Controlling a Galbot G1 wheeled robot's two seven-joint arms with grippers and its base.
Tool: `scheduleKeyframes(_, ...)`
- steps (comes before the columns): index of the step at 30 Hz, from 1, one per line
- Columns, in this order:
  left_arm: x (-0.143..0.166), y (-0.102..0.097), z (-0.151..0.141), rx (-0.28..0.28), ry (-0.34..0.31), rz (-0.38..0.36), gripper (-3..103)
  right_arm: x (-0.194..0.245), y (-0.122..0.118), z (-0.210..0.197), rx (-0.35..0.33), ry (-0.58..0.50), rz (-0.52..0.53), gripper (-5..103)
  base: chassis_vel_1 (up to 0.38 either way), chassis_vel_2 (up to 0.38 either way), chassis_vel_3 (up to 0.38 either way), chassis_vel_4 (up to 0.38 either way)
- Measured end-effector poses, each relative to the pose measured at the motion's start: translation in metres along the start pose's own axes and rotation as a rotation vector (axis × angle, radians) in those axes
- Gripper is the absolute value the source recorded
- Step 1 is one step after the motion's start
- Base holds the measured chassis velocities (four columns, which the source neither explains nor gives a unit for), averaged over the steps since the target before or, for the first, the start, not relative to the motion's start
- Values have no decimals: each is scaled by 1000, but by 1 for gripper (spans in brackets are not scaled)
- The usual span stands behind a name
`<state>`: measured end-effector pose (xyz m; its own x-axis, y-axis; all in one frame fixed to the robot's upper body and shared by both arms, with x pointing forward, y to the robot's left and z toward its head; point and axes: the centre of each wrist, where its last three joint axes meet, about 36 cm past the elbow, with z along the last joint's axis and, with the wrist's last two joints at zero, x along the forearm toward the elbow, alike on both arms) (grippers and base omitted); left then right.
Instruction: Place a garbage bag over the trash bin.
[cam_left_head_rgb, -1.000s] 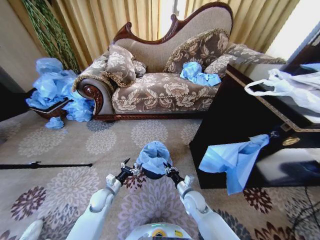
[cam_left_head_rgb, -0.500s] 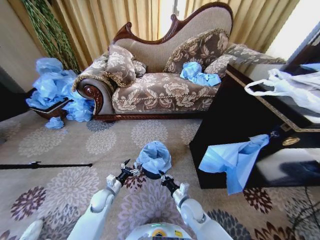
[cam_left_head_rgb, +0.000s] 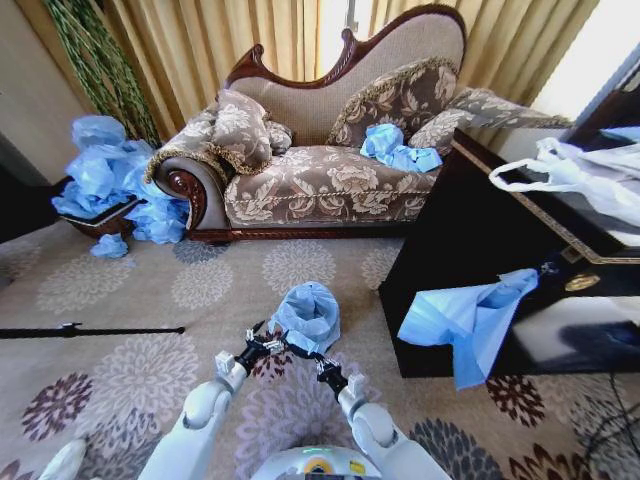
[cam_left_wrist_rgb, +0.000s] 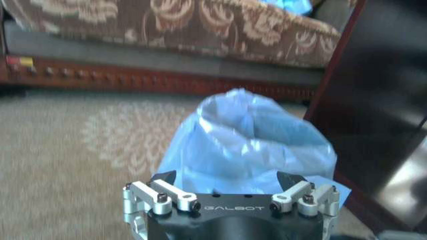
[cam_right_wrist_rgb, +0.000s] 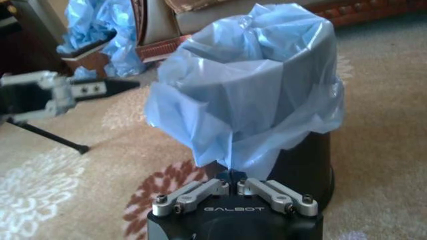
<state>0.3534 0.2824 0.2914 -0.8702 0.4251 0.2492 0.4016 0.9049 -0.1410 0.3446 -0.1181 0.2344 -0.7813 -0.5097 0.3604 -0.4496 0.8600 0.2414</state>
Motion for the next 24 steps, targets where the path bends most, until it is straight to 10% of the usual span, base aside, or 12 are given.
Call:
scheduleKeyframes(9,-7,-9,26,51,73,22,100,-15,-1,3,0,-3,16,0,0,0,0,0)
scheduleKeyframes(24,-30,-30,18,370,108,45,100,-7,9,10,21,-2,-10,0,0,0,0,0)
